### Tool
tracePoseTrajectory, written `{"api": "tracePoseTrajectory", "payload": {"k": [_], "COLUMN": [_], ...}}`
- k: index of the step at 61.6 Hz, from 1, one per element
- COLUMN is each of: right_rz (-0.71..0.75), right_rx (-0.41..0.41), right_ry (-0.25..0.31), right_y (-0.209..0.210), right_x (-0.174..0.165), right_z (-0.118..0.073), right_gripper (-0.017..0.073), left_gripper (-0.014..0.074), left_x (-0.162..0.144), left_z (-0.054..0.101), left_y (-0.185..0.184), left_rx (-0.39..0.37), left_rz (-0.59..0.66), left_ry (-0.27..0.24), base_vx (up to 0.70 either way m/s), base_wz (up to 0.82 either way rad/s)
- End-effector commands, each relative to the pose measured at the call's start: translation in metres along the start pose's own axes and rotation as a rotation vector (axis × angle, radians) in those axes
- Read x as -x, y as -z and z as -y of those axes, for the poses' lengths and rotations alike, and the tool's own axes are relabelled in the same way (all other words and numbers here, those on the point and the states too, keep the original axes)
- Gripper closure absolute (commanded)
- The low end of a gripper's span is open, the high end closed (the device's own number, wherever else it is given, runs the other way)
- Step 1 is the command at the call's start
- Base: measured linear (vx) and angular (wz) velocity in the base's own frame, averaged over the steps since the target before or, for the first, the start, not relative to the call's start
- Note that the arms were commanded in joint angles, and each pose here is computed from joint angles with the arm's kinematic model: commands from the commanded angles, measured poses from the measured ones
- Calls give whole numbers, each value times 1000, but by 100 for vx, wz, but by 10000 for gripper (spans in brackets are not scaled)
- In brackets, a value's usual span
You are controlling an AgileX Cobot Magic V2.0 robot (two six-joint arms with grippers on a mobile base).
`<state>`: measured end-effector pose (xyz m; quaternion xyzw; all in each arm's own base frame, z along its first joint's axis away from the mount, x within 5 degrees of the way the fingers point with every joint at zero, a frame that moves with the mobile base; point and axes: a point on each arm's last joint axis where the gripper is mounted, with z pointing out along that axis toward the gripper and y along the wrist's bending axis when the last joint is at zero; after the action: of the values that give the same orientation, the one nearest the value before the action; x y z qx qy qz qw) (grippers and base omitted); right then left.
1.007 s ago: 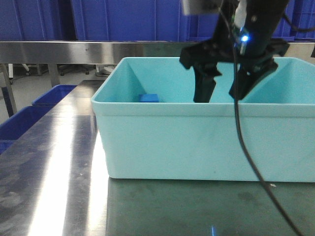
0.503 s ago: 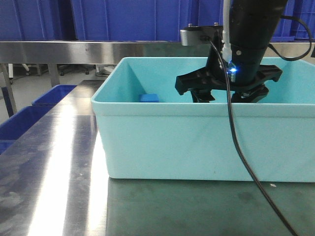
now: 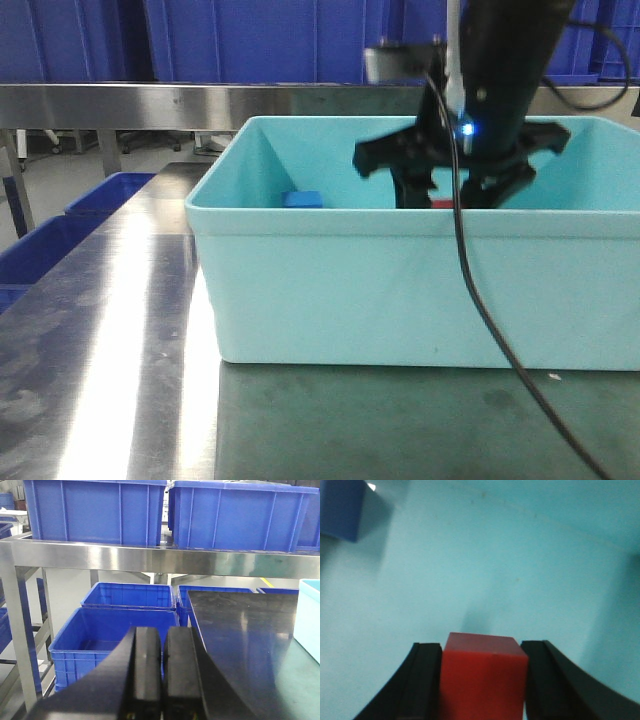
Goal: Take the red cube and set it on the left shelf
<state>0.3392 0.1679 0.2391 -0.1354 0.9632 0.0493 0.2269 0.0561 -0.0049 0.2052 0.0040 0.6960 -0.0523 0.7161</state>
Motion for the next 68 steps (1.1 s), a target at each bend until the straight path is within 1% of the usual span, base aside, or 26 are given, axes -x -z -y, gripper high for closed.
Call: {"api": "tracePoseTrajectory", "payload": {"k": [1,10,18,24,30,36,44,56,62,68], "right_rz": [207,326,429,512,580,636,762,926,951,971], "right_rx": [16,12,14,8,5,21,52,89,92,95], "right_ry": [5,17,21,33,47,53,58,63,61,60], "right_y": [62,110,154,183,200,206,216,214,206,201], "right_x": [20,19,8,-11,-38,-75,-123,-190,-215,-230], "right_z": [3,8,13,19,25,31,39,48,52,55], "right_gripper": [507,507,507,507,507,507,507,507,507,507], "left_gripper": [492,492,492,492,492,492,492,492,492,492], "left_x": [0,0,0,0,0,0,0,0,0,0], "left_z": [-2,-2,-2,-2,-2,-2,-2,-2,-2,-2], "left_y": [0,0,0,0,0,0,0,0,0,0], "left_rx": [11,11,11,11,11,11,11,11,11,11], "left_rz": [72,72,72,72,72,72,72,72,72,72], "left_ry": [2,2,2,2,2,2,2,2,2,2], "base_vx": [0,0,0,0,0,0,0,0,0,0], "base_wz": [0,0,0,0,0,0,0,0,0,0]}}
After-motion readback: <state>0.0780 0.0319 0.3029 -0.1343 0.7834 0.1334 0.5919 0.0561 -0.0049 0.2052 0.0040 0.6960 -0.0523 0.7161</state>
